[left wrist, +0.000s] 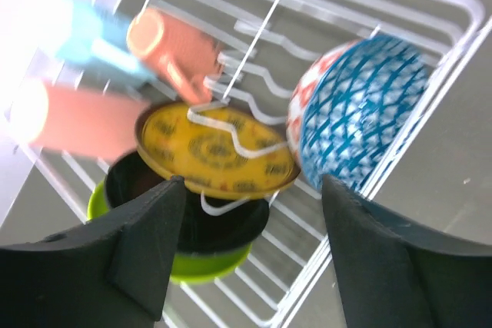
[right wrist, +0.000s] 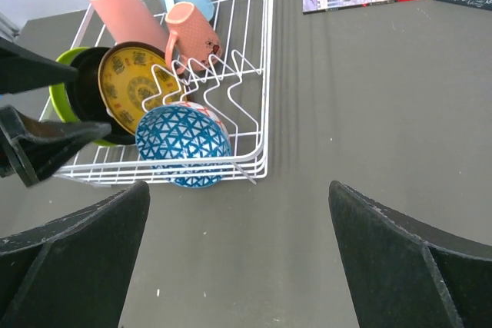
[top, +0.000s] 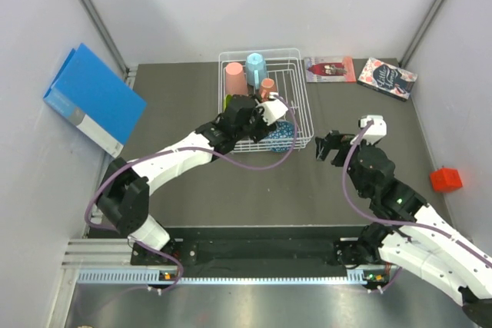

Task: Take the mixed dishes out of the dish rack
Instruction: Pick up the bowl from the dish rack.

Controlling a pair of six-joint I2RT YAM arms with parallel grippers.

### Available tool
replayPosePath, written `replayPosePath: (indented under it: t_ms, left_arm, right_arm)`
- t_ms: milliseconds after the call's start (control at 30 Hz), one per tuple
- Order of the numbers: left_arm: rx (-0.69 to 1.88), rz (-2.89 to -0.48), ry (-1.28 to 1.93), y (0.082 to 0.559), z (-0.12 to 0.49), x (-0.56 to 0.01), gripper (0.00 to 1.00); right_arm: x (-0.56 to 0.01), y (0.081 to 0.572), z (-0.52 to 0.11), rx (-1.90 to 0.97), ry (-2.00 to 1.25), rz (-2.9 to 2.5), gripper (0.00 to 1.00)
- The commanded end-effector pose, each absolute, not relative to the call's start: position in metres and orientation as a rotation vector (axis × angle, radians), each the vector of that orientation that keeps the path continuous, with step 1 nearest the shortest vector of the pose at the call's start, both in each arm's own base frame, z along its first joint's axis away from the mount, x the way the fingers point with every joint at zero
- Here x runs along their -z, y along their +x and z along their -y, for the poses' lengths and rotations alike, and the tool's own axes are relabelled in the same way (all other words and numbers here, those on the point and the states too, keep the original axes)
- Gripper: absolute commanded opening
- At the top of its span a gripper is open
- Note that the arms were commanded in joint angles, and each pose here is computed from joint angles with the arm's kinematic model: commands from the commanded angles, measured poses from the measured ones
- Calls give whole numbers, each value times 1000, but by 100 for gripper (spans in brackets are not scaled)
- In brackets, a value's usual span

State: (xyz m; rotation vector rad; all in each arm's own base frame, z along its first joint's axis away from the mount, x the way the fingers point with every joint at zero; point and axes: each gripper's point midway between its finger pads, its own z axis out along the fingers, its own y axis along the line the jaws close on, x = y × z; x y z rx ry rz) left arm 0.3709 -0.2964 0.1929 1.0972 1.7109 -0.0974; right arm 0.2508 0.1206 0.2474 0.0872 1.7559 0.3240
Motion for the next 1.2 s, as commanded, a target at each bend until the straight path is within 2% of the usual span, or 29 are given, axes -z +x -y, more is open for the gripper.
replayPosePath:
  t_ms: [0, 67, 300, 500, 767, 900, 967, 1067, 1167]
  left_arm:
    - [215, -1533, 1180, 376, 327, -225, 60]
    - [275, -1541, 1248, 368, 336, -217, 53]
    - [319, -1559, 1287, 363, 341, -196, 53]
    - [273, -1587, 1281, 377, 344, -177, 54]
    - [183, -1638, 1239, 404, 346, -145, 46]
    - [153, -1617, 1178, 414, 346, -143, 34]
    - [148, -1617, 1169, 414, 346, -141, 30]
    - [149, -1615, 1169, 414, 347, -136, 29]
    - [141, -1619, 1184, 416, 347, -129, 19]
  right_arm:
    - [-265, 248, -119, -356, 106, -1717, 100]
    - [-263, 248, -118, -357, 109, -1721, 100]
    - [-257, 249, -121, -366, 120, -1731, 100]
    - [-254, 251, -123, -363, 111, -1745, 99]
    - [-247, 252, -124, -345, 107, -1763, 100]
    - [-246, 252, -123, -341, 111, -1759, 100]
    - [-246, 253, -124, -341, 110, -1758, 100]
    - [-243, 256, -126, -336, 108, -1766, 100]
    - [-239, 257, -128, -331, 100, -1779, 100]
